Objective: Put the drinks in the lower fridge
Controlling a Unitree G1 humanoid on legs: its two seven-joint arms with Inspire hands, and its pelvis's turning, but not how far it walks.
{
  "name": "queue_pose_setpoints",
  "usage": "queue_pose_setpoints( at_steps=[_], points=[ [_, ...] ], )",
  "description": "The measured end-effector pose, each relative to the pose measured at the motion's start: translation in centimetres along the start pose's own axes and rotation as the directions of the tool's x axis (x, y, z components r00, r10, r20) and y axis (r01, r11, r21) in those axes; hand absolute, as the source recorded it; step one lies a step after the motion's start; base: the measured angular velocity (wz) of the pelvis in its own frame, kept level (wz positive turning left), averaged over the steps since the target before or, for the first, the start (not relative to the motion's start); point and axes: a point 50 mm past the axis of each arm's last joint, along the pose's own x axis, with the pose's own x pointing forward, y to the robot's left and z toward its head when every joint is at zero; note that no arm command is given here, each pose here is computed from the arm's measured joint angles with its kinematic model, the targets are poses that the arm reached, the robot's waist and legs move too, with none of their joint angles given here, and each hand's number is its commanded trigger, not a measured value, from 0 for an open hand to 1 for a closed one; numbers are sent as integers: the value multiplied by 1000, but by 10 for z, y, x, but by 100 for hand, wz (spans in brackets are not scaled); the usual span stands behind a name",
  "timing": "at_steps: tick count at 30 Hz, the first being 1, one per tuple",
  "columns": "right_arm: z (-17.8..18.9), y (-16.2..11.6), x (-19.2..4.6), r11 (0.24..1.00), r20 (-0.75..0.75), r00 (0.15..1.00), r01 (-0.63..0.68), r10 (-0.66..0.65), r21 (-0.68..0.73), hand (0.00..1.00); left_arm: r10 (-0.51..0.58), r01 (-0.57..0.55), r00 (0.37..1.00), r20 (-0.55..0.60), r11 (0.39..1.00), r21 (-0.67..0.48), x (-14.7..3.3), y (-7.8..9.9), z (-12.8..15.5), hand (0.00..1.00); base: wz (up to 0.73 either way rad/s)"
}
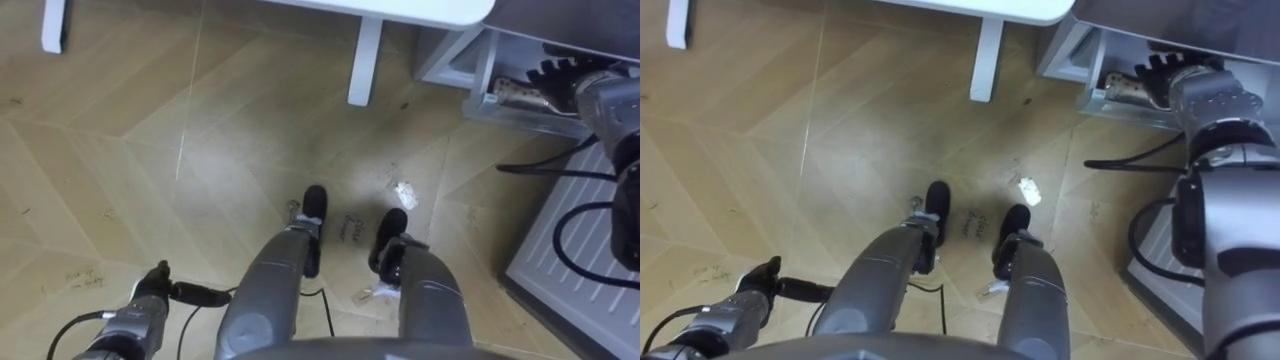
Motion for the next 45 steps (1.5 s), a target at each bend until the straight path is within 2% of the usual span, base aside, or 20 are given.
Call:
queue_pose_setpoints(
  at_steps=[4,21,30,39,41,45],
  points=[
    [-1,-9,1,999,-8,999,34,-34,-14,0,4,-4,1000,1,1000,0,0,0,0,0,0],
    [6,-10,0,1000,11,1000,29,-28,-9,0,10,-11,999,35,1000,19,0,-2,6,0,0],
    [3,-33,1,998,5,998,65,-65,-20,0,0,0,999,44,1000,13,0,-5,8,0,5],
    [1,-54,1,989,9,998,60,-60,-138,0,-8,9,999,50,1000,-24,0,-2,10,0,3],
    [1,-62,0,966,27,998,67,-62,-249,0,-6,8,998,56,1000,-29,0,-1,9,0,0],
    [1,-83,-2,948,51,995,99,-88,-303,0,3,2,998,70,998,-63,0,0,10,0,-1]
  ],
)
